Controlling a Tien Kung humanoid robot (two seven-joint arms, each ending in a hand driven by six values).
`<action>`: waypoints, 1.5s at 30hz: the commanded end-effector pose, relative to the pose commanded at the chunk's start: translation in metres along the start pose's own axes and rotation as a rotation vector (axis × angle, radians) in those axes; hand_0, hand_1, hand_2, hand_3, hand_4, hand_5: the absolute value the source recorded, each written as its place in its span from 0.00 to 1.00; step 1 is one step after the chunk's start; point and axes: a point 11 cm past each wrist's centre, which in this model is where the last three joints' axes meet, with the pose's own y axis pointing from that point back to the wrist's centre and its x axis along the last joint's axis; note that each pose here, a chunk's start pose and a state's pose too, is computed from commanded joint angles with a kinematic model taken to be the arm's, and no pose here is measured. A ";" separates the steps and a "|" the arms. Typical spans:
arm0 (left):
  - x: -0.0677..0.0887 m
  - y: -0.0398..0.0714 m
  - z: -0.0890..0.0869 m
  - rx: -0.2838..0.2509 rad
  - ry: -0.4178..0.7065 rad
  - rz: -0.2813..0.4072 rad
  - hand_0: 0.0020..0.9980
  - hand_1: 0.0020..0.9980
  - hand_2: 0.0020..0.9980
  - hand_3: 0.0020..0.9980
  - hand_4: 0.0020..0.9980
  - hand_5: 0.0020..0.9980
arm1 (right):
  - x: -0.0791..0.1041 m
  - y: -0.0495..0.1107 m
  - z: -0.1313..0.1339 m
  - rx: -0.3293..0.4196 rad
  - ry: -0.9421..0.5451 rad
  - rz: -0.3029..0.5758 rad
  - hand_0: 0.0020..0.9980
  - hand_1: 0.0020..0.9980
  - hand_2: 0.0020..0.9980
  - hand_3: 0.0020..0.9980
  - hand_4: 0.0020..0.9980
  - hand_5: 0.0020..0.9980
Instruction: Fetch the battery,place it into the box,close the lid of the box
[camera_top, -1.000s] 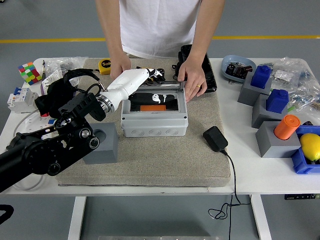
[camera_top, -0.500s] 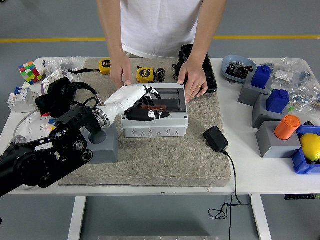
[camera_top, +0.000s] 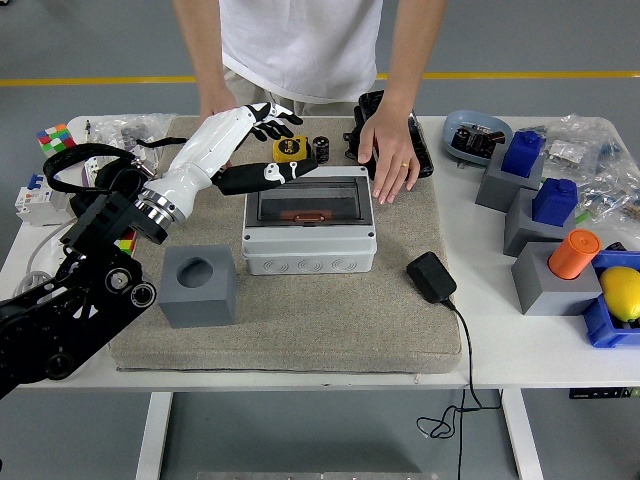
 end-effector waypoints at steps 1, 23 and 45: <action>0.005 0.001 -0.005 0.013 0.004 0.020 0.51 0.66 0.66 0.71 1.00 0.85 | 0.000 0.000 0.000 0.001 0.000 0.000 0.65 0.67 0.69 0.65 0.97 0.55; 0.067 0.060 -0.074 0.147 0.448 0.428 0.48 0.61 0.60 0.64 1.00 0.53 | -0.002 0.000 -0.007 0.009 -0.006 0.001 0.65 0.67 0.69 0.64 0.97 0.56; 0.092 0.079 -0.084 0.152 0.482 0.472 0.46 0.58 0.59 0.62 1.00 0.52 | -0.020 -0.001 -0.034 0.039 0.023 -0.013 0.65 0.67 0.69 0.64 0.96 0.56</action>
